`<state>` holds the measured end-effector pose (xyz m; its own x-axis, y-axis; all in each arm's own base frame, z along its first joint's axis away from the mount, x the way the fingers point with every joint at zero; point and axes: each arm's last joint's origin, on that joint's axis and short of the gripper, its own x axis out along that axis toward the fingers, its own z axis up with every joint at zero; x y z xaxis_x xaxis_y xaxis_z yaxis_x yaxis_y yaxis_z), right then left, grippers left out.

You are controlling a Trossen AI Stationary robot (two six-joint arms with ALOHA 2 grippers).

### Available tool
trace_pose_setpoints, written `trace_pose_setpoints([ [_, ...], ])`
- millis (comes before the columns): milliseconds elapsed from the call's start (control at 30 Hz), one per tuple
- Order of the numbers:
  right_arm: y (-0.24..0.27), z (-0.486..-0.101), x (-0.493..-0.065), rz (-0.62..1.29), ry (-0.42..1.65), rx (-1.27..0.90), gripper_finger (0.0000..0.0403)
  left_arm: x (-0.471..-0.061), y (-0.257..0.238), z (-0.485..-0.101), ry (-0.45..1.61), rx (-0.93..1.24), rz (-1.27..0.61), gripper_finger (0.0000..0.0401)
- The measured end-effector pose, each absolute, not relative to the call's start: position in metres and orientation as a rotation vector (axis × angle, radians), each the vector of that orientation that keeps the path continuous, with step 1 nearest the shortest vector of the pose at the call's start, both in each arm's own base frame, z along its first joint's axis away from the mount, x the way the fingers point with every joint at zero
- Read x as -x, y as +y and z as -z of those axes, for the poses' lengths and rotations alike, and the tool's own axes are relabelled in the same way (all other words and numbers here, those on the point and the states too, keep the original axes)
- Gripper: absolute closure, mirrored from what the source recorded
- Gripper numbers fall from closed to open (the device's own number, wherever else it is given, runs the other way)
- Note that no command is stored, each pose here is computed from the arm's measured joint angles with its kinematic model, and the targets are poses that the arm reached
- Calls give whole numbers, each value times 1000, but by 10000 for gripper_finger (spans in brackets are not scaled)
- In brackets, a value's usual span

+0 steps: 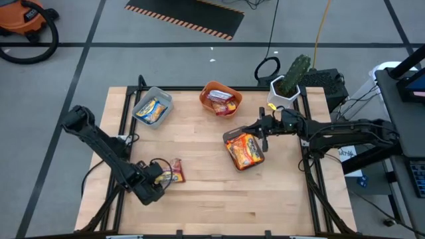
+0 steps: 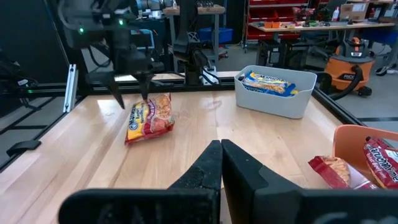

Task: Sort Maruchan noodles
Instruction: Put the red noodle pack into the orange bin

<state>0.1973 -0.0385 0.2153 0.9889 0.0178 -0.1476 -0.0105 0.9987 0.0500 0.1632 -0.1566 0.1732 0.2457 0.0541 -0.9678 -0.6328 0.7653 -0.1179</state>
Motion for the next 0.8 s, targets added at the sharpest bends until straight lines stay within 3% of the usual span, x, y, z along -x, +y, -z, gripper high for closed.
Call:
trace_pose_setpoints([
  [233, -37, -215, -197, -53, 150, -52, 399, -157, -158, -146, 1301, 589, -437, 114],
  [567, -38, -216, -197, -38, 140, -42, 399, -160, -141, -132, 1280, 448, -367, 118],
  [800, -35, -232, -198, -118, -17, -104, 399, -165, -134, -131, 1242, 333, -355, 191],
])
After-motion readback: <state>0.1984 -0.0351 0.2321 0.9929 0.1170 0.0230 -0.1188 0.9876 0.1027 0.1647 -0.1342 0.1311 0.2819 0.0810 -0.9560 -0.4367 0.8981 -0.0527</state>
